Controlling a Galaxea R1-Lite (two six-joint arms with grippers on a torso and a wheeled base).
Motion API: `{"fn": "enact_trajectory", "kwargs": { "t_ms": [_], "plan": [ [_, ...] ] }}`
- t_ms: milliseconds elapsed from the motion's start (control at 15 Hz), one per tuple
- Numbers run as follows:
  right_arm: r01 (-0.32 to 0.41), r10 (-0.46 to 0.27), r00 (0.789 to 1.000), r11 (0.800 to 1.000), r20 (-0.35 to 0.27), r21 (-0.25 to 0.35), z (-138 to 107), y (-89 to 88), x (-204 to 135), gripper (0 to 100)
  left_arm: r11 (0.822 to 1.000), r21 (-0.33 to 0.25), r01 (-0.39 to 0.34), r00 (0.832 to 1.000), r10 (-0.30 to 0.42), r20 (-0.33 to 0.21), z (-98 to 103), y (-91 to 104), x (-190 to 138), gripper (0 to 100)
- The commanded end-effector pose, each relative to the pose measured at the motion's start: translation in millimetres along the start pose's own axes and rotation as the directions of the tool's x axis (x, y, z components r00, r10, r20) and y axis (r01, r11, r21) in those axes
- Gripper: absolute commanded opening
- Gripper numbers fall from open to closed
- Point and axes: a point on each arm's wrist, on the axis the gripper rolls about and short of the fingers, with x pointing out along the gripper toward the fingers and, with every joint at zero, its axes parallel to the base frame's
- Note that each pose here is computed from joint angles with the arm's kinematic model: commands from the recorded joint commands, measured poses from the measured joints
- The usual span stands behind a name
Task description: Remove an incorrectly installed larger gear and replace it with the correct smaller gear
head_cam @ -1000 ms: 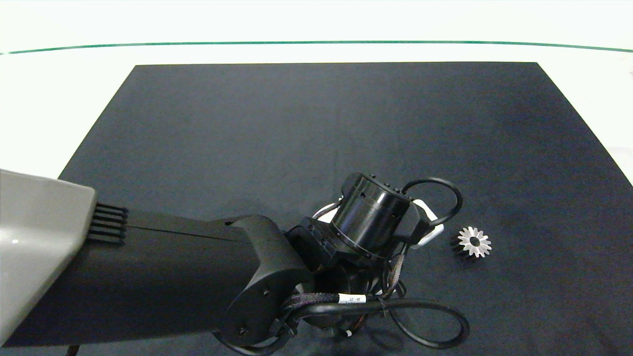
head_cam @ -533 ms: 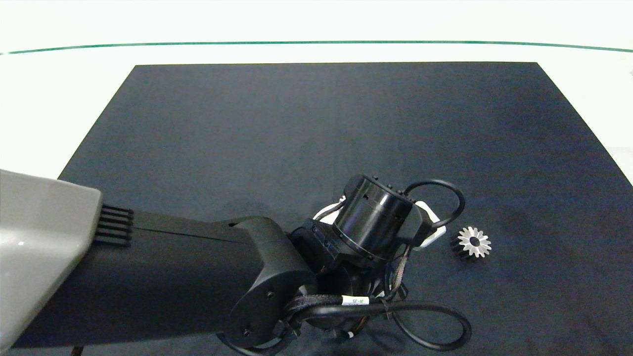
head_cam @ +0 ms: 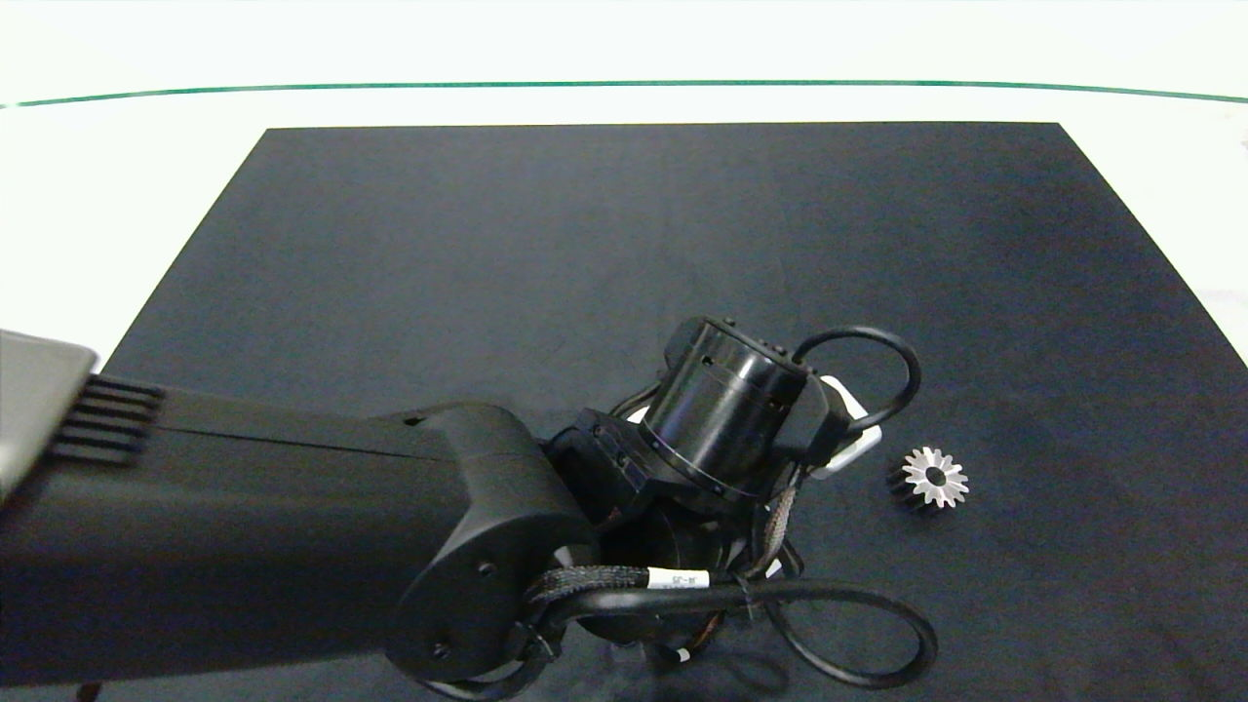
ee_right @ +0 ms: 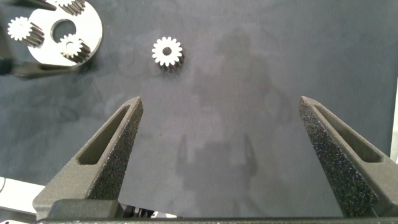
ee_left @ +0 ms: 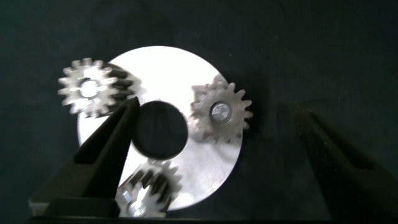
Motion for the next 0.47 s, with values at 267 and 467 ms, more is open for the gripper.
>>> {"fn": "enact_trajectory", "kwargs": {
  "t_ms": [267, 467],
  "plan": [
    [0.068, -0.069, 0.997, 0.997, 0.025, 0.029, -2, -1.6, -9, 100, 0.982, -0.124, -0.140, 0.983, 0.153, 0.104, -11, 66.1, -92, 100],
    [0.120, -0.121, 0.993, 0.990, 0.008, 0.070, -8, -1.6, -15, 100, 0.961, -0.180, -0.210, 0.967, 0.231, 0.105, -42, 84.7, -136, 100]
  ]
}}
